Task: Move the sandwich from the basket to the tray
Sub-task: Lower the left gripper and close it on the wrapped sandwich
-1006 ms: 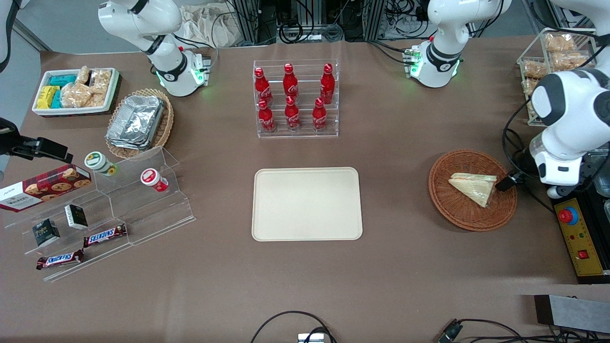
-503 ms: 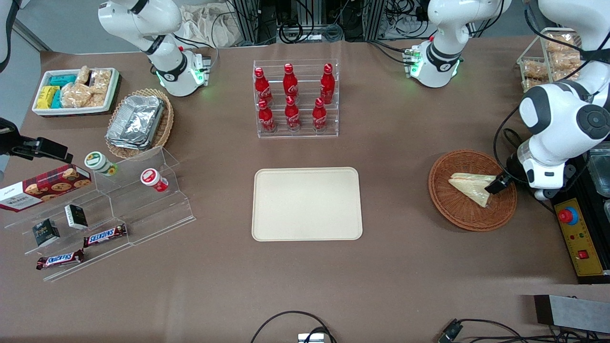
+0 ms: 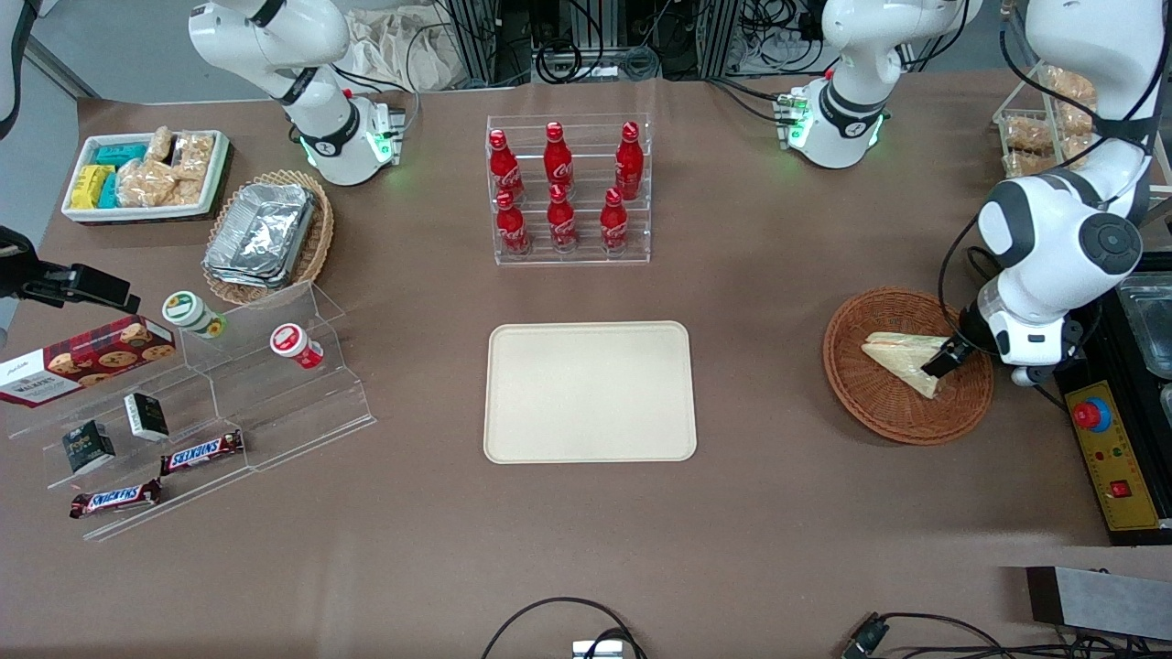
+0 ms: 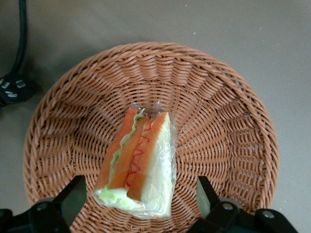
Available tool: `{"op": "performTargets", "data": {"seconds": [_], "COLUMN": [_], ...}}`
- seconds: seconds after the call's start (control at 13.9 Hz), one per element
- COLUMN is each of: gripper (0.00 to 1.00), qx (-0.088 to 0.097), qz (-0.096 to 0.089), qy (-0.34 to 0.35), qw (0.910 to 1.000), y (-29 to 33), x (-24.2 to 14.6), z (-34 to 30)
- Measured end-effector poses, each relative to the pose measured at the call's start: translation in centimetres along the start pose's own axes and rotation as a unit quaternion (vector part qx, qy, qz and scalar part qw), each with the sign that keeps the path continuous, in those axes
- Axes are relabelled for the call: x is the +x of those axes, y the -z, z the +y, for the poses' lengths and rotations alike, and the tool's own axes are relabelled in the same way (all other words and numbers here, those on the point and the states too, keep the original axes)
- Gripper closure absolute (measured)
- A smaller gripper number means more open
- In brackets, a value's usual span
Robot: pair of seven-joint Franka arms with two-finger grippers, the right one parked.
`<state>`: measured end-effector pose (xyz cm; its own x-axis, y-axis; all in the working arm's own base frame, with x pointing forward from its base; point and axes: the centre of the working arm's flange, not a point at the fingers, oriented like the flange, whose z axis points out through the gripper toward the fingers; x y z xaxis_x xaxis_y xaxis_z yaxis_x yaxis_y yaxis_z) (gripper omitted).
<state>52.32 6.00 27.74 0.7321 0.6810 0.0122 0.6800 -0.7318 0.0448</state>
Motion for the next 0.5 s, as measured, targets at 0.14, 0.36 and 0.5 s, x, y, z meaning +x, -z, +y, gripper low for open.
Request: {"op": "performTargets", "data": {"seconds": [0.14, 0.36, 0.5], "gripper": [0.0, 0.0, 0.0], "qx": [-0.003, -0.003, -0.004], "qz": [0.003, 0.003, 0.004], "qy": [0.001, 0.001, 0.002], "qw": [1.0, 1.0, 1.0], "y": [-0.9, -1.5, -1.8], "x": [-0.3, -0.5, -0.7], "z": [-0.3, -0.5, -0.6]}}
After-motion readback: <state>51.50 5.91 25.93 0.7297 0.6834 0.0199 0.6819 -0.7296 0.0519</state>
